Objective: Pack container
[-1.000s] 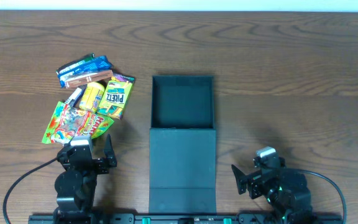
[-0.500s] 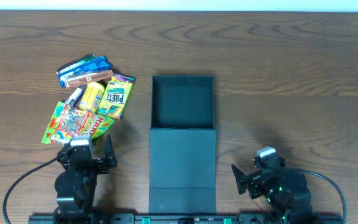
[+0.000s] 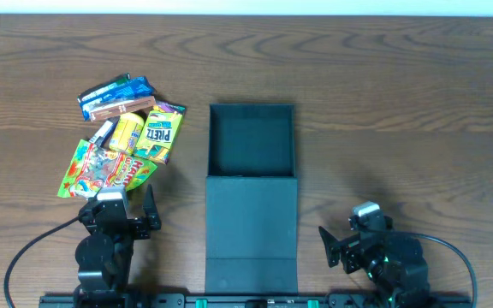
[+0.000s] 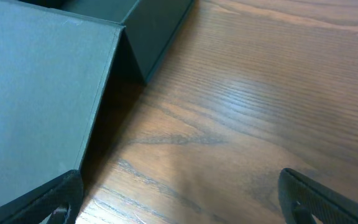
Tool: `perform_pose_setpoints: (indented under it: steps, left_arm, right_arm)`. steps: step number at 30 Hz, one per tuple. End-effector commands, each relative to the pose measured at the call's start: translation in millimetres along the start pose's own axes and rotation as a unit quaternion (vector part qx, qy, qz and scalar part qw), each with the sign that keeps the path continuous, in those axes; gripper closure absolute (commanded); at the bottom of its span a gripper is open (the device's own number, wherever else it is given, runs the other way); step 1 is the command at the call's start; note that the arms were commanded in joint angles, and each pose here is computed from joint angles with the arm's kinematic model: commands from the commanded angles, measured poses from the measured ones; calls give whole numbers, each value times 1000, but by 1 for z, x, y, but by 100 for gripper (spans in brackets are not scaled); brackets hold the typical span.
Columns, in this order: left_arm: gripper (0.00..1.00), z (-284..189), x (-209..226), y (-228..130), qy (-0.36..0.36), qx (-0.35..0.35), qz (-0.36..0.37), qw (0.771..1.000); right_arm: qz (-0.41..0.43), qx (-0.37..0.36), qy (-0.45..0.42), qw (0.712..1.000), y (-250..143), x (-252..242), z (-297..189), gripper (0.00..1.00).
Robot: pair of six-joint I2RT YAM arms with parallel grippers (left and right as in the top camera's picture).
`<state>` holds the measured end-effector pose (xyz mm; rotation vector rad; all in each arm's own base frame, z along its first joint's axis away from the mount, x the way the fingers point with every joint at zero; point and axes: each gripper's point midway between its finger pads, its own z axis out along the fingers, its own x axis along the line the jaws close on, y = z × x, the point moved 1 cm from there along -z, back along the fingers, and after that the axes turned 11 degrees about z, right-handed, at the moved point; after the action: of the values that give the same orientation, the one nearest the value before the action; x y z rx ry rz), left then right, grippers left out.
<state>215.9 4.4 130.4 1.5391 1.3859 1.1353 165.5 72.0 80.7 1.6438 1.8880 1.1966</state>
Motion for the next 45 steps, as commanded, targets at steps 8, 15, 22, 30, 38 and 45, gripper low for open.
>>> perform_pose_setpoints:
  steps: [8, 15, 22, 30, 38, 45]
  left_arm:
    - [5, 3, 2, -10, 9, 12, -2, 1000]
    - [4, 3, 2, -10, 9, 12, -2, 1000]
    - [4, 3, 2, -10, 9, 12, -2, 1000]
    - [5, 3, 2, -10, 9, 12, -2, 1000]
    - [5, 3, 2, -10, 9, 12, -2, 1000]
    - [4, 3, 2, -10, 9, 12, -2, 1000]
  right_arm:
    - [1, -13, 21, 1000, 5, 7, 1, 1]
    - [246, -57, 176, 952, 50, 55, -13, 1]
    - [182, -188, 178, 948, 110, 53, -23, 1]
    - [133, -72, 131, 980, 136, 47, 48, 1]
    - [48, 65, 85, 993, 174, 39, 148, 1]
    - [35, 113, 41, 992, 200, 32, 204, 11]
